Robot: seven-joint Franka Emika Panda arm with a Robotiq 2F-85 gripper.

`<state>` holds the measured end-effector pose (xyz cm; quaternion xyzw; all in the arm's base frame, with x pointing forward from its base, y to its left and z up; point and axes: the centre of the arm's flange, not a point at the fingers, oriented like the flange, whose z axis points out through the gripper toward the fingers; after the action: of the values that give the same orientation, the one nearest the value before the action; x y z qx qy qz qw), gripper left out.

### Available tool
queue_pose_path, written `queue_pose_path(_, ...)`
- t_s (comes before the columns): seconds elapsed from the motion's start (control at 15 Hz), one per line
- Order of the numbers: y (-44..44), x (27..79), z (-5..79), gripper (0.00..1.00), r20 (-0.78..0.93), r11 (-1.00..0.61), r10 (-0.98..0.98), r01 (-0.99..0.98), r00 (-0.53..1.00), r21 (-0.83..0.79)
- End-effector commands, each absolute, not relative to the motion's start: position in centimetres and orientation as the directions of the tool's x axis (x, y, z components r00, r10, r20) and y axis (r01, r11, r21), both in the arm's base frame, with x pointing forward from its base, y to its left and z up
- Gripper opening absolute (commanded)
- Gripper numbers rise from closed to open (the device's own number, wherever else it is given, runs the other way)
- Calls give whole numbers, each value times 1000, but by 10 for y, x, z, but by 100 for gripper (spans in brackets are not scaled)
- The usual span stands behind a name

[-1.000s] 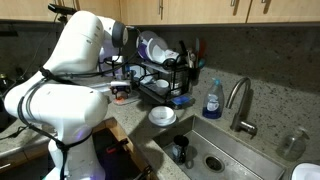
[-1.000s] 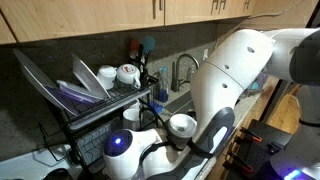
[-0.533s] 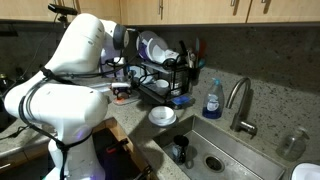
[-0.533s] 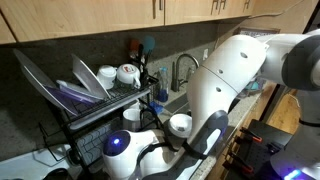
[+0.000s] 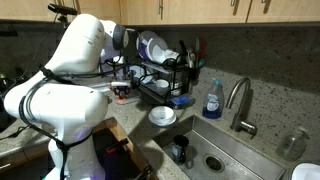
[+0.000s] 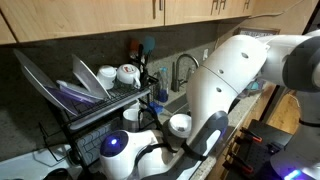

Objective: Remove the orange object from the clear bowl

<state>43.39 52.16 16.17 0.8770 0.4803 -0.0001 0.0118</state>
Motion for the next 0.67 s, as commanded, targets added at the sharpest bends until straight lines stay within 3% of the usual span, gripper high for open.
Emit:
queue_pose_path(0.0, 525, 433, 158, 16, -28, -562, 826, 826, 563, 30)
queue_pose_path(0.13, 524, 433, 157, 5, -31, -564, 825, 825, 565, 31)
queue_pose_path(0.47, 523, 434, 157, 6, -38, -578, 815, 815, 579, 35)
queue_pose_path(0.6, 522, 431, 164, 1, -33, -574, 817, 818, 575, 36)
